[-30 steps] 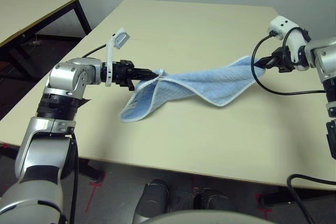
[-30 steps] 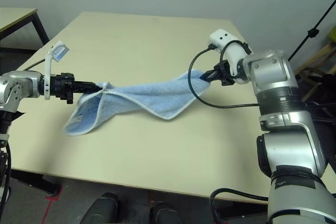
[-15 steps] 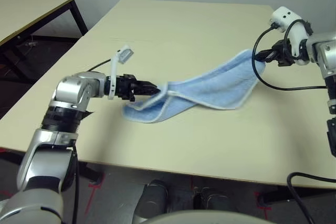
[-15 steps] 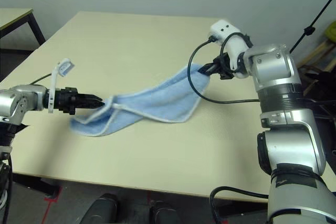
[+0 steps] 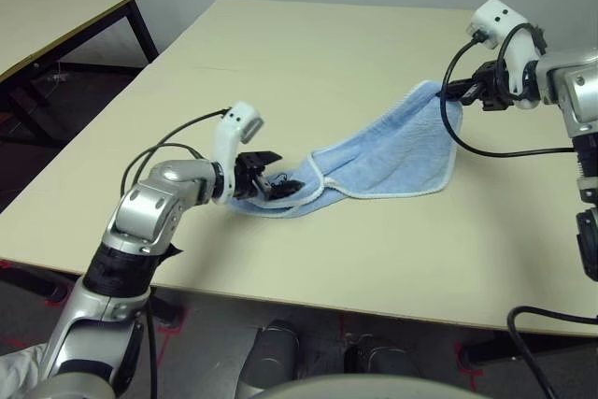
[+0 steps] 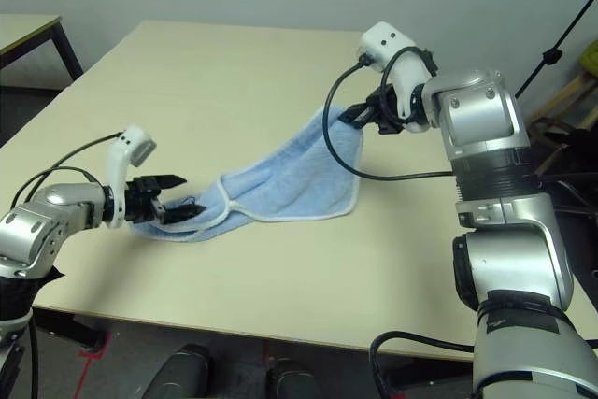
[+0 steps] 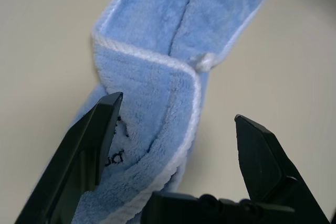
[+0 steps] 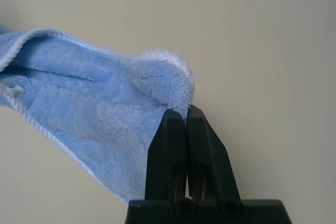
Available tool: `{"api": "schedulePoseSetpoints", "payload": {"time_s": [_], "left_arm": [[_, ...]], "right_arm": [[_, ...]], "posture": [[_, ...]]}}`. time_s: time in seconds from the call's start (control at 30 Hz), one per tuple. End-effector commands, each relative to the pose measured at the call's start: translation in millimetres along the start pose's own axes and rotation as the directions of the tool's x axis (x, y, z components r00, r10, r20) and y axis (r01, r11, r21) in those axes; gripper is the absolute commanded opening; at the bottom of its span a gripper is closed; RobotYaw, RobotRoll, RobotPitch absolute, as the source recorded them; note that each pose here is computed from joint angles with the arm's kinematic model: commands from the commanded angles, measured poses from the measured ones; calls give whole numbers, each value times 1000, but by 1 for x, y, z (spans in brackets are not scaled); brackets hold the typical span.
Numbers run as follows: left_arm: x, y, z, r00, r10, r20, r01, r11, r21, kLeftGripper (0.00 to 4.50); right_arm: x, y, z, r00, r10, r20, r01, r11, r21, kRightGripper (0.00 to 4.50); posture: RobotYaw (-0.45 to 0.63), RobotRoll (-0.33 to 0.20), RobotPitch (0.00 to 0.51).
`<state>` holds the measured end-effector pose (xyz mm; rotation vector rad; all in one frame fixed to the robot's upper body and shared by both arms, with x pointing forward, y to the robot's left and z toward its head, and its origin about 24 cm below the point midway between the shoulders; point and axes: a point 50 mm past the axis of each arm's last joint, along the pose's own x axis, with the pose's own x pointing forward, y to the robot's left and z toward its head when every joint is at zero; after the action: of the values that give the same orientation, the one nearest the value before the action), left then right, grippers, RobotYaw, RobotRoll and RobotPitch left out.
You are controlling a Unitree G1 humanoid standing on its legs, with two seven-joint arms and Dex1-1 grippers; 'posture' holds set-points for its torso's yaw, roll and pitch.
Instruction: Fold the towel and set it aside.
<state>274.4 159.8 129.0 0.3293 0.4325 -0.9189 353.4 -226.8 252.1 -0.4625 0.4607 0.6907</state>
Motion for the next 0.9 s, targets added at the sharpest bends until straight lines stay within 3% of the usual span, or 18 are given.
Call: {"api": "schedulePoseSetpoints", "payload": {"time_s": [0.03, 0.33, 0.6, 0.9], "left_arm": [[4, -5, -4, 999, 1, -34, 2, 998, 68, 4486], [11, 3, -20, 992, 55, -115, -35, 986, 165, 4486], [-13, 22, -32, 980, 113, -166, -85, 982, 167, 4486], [-7, 20, -34, 974, 132, -182, -85, 966, 244, 4486]], "right_arm": [[-4, -1, 6, 1000, -7, 17, 8, 1000, -10, 0], [-4, 0, 7, 1000, -3, 23, 3, 1000, -11, 0], [-6, 0, 6, 1000, -4, 21, 4, 1000, -9, 0], [-5, 2, 7, 1000, 7, 26, -7, 1000, -4, 0]], "posture": [[154, 0, 77], [142, 0, 84], [137, 0, 89], [140, 0, 97]]}}
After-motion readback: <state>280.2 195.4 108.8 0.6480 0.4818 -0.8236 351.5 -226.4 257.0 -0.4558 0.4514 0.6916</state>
